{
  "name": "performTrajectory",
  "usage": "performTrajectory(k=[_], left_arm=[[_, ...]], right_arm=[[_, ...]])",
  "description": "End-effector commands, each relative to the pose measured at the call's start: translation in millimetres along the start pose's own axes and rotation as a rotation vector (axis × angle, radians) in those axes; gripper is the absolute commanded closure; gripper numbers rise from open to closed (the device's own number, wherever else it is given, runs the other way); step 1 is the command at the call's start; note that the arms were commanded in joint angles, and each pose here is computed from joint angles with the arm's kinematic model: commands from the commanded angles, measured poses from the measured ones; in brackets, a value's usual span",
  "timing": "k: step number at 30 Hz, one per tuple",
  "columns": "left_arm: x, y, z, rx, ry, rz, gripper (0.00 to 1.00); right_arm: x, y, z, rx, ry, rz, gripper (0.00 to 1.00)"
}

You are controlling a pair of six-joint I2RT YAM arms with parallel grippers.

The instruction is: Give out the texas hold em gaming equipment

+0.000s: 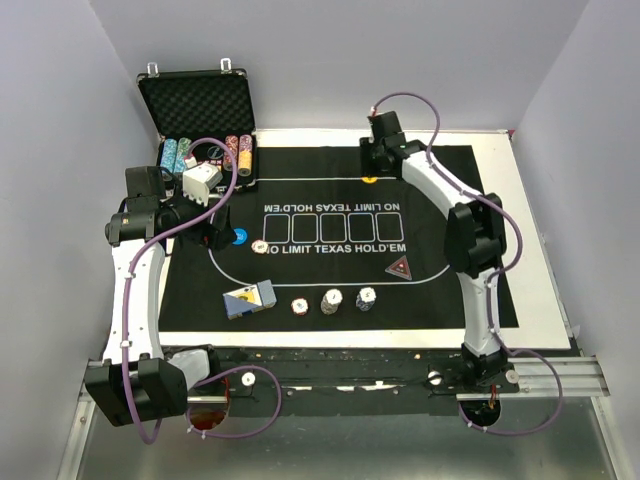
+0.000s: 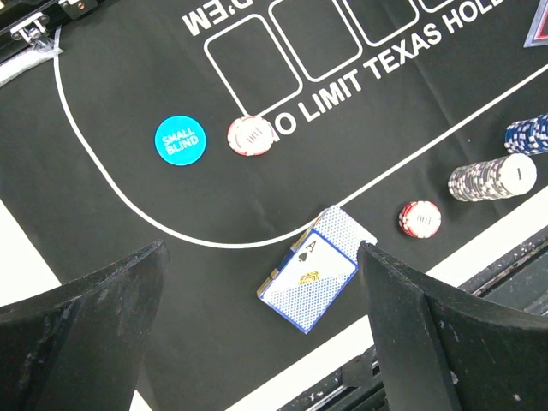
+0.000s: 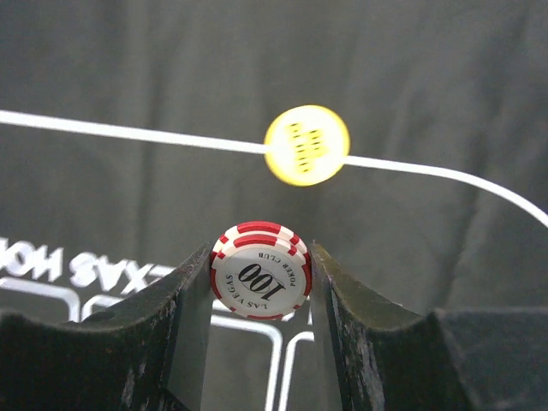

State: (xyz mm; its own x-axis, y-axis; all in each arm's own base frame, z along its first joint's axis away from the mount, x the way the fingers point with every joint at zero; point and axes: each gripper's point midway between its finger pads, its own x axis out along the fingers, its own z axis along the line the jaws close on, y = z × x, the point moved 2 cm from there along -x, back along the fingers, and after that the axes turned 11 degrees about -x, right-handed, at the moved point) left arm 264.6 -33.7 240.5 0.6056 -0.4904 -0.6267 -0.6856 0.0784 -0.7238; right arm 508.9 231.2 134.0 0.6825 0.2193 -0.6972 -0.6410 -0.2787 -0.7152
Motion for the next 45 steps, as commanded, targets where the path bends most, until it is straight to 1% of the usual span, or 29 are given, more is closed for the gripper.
performTrajectory(k=[1, 4, 9, 12, 14, 16, 17, 23, 25, 29, 32, 34, 36, 40, 42, 45], left_arm=[[-0.2, 4.5, -2.6, 0.003, 0.028, 0.012, 0.01], [0.8, 4.1, -0.2, 0.006, 0.021, 0.017, 0.01], [1.2, 3.0, -0.4, 0.003, 0.027, 0.02, 0.01], [0.4, 1.3, -1.2, 0.005, 0.027, 0.017, 0.01], [-0.6, 1.5, -0.6, 0.005, 0.021, 0.017, 0.01], [-1.7, 1.6, -0.4, 0.007, 0.015, 0.017, 0.01], [-1.7, 1.8, -0.7, 0.006, 0.017, 0.018, 0.01], [-4.1, 2.5, -4.0, 0.01, 0.021, 0.011, 0.01], [-4.0, 3.2, -3.9, 0.008, 0.022, 0.013, 0.01], [-6.2, 3.8, -6.2, 0.012, 0.023, 0.006, 0.01], [-7.3, 3.9, -6.8, 0.016, 0.021, 0.002, 0.01], [-7.4, 4.0, -7.4, 0.016, 0.022, 0.003, 0.01], [-8.2, 4.4, -8.1, 0.014, 0.022, 0.003, 0.01], [-9.4, 5.1, -9.9, 0.014, 0.026, -0.003, 0.01], [-9.2, 6.1, -10.0, 0.013, 0.024, -0.002, 0.01], [-8.3, 6.9, -9.0, 0.012, 0.022, 0.002, 0.01]], right_arm=[[37.3, 26.4, -46.9, 0.099, 0.096, 0.101, 0.58], [55.4, 34.8, -67.9, 0.136, 0.124, 0.114, 0.58], [79.6, 53.4, -74.2, 0.138, 0.134, 0.166, 0.56], [86.1, 58.0, -74.9, 0.134, 0.134, 0.177, 0.51], [87.6, 61.5, -77.8, 0.13, 0.149, 0.189, 0.45], [84.5, 59.7, -80.6, 0.133, 0.168, 0.186, 0.37], [82.7, 59.9, -82.0, 0.134, 0.177, 0.187, 0.35], [61.5, 45.9, -88.2, 0.149, 0.211, 0.155, 0.27], [50.7, 39.9, -88.4, 0.15, 0.215, 0.14, 0.26], [7.3, 13.0, -78.3, 0.136, 0.217, 0.046, 0.23], [-29.1, 1.7, -34.3, 0.039, 0.186, -0.004, 0.21], [-50.2, 0.3, 8.5, -0.045, 0.132, -0.033, 0.2], [-67.1, 7.9, 52.8, -0.115, 0.068, -0.038, 0.19], [-91.5, 50.1, 131.1, -0.238, -0.085, 0.014, 0.18], [-104.2, 69.9, 165.4, -0.291, -0.171, 0.017, 0.17], [-119.1, 103.1, 206.3, -0.372, -0.279, 0.064, 0.17]])
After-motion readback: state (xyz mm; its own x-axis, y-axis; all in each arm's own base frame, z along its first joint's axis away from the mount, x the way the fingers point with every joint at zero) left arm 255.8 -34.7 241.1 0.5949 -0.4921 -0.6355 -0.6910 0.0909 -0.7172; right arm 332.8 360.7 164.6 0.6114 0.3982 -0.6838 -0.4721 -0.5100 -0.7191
